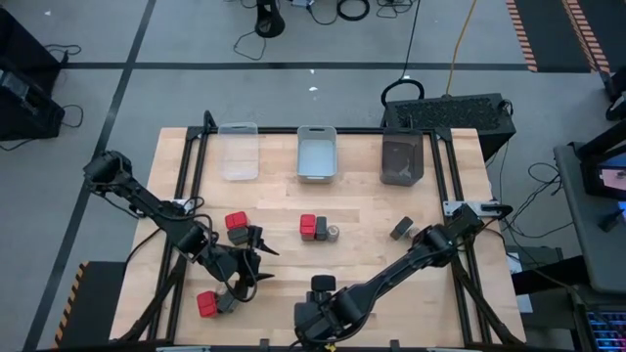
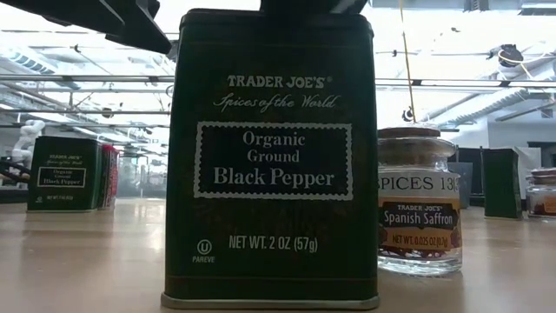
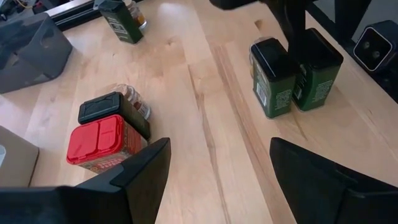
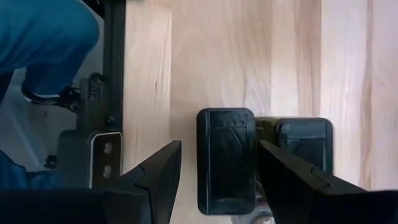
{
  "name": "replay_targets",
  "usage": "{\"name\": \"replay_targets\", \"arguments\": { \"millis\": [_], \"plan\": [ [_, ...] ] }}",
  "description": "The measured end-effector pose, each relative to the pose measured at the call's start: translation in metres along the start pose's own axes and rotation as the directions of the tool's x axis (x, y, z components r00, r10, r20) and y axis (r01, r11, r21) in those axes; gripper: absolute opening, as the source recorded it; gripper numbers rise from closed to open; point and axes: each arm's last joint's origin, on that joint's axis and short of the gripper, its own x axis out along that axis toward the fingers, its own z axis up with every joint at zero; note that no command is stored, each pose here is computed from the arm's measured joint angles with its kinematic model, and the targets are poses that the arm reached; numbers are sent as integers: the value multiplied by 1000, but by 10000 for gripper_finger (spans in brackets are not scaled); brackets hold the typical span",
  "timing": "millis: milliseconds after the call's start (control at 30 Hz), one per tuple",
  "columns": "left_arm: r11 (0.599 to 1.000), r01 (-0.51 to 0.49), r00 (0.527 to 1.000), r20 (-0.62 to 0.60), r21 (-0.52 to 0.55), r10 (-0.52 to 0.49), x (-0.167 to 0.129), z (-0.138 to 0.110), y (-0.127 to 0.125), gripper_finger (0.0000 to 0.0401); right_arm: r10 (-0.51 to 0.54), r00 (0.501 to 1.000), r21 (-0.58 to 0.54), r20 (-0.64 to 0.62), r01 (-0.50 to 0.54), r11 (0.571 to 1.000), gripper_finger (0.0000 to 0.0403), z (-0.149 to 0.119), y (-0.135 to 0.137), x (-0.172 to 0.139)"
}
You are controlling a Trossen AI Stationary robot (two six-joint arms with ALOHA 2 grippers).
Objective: Sort spices by type
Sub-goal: Put the green seasoning can into the black bin
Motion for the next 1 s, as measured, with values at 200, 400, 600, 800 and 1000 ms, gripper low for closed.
{"name": "replay_targets", "arguments": {
  "millis": [200,400,600,800,1000],
  "plan": [
    [1000,0,1000,-3,1,0,0,0,0,281,-5,1000,-5,-13,5,1000,194,-2,0,6],
    [1000,0,1000,-2,1,0,0,0,0,281,-19,1000,-11,-15,19,1000,194,-2,0,9],
    [1000,0,1000,-2,1,0,0,0,0,281,-36,999,-7,-41,35,999,192,-7,-2,20],
    [1000,1,1000,-2,1,-1,0,0,0,281,-27,999,1,-34,27,1000,145,-6,-2,20],
    [1000,1,1000,-2,1,-1,0,0,0,281,-5,999,8,-41,5,1000,103,-5,-2,17]
  ]
}}
